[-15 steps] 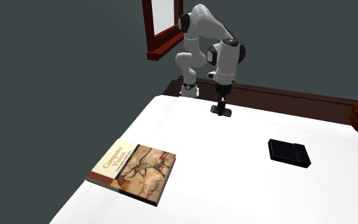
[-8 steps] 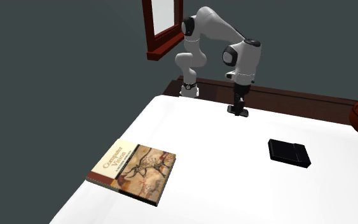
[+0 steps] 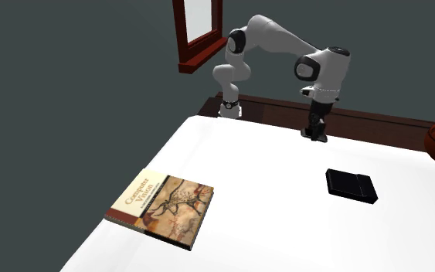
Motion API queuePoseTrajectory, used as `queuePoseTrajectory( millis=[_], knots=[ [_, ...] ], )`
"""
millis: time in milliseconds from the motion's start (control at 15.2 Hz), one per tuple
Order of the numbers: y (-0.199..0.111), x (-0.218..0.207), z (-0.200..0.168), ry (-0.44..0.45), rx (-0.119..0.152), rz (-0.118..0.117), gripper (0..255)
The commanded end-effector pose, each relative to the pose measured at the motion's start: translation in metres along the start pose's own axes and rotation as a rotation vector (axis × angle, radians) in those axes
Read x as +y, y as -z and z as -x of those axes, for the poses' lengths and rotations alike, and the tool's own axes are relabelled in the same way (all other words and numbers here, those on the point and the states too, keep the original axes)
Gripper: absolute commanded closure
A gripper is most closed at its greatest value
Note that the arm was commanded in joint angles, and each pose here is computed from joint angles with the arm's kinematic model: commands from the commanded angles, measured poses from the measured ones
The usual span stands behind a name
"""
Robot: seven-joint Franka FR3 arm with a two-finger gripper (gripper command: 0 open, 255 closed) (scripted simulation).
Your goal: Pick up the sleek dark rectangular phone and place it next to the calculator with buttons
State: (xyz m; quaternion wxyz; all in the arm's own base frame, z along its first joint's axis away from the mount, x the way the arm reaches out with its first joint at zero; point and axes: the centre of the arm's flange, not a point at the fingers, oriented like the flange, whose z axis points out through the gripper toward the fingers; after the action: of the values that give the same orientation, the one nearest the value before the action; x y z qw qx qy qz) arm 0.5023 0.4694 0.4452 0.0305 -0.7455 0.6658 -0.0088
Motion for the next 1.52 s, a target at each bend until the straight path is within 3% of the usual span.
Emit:
queuePoseTrajectory(
  millis=[0,396,1452],
  knots=[
    [-0.002,0.006,0.027,-0.002,0.001,0.000,255],
    [-0.004,0.018,0.107,-0.002,0.001,0.000,255],
    [-0.088,0.023,0.105,-0.002,0.001,0.000,255]
  ],
)
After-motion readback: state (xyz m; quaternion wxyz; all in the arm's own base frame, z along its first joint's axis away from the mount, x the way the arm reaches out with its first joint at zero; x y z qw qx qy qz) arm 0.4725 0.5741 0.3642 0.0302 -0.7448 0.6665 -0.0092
